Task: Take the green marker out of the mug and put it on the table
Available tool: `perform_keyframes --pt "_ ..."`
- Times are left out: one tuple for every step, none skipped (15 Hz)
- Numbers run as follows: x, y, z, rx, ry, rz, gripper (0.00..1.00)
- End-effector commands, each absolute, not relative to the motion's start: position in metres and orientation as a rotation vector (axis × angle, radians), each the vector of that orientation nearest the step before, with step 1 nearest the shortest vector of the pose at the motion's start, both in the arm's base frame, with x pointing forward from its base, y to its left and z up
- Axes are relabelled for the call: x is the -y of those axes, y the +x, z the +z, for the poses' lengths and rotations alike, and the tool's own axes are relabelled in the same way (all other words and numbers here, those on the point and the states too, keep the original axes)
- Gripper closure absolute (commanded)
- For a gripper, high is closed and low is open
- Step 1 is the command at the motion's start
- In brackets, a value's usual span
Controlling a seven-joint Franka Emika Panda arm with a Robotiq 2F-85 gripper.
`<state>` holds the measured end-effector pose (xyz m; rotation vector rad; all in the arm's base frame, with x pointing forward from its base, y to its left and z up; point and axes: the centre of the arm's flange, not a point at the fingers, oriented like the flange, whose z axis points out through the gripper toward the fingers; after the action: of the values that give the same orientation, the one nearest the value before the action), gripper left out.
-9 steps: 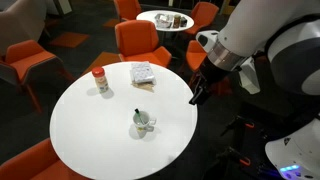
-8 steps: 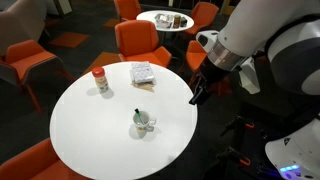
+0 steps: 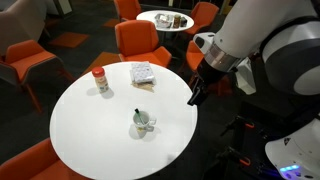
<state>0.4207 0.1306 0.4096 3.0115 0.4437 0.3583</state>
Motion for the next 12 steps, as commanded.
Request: perform_keyframes --pt "-0.129 0.455 0.391 -0.383 3.025 0.389 0.0" --pt "-0.126 0.468 0.381 -0.344 3.017 0.409 0.0" --pt "-0.123 0.48 0.37 -0.308 3.017 0.429 0.0" --pt "-0.12 0.495 0.358 -0.286 3.024 0.434 0.0" --pt "-0.119 0.505 0.347 -0.252 3.025 0.443 0.0" --pt "-0.119 0.519 0.334 -0.235 3.031 0.435 0.0" --pt "-0.121 0.53 0.321 -0.209 3.032 0.43 0.01" --pt "-0.125 0.544 0.308 -0.205 3.047 0.404 0.16" --pt "-0.13 0.556 0.294 -0.191 3.055 0.38 0.18" --pt "-0.135 0.567 0.282 -0.188 3.061 0.364 0.2" --pt "-0.141 0.578 0.269 -0.189 3.068 0.336 0.23" --pt "-0.149 0.589 0.257 -0.196 3.078 0.309 0.27"
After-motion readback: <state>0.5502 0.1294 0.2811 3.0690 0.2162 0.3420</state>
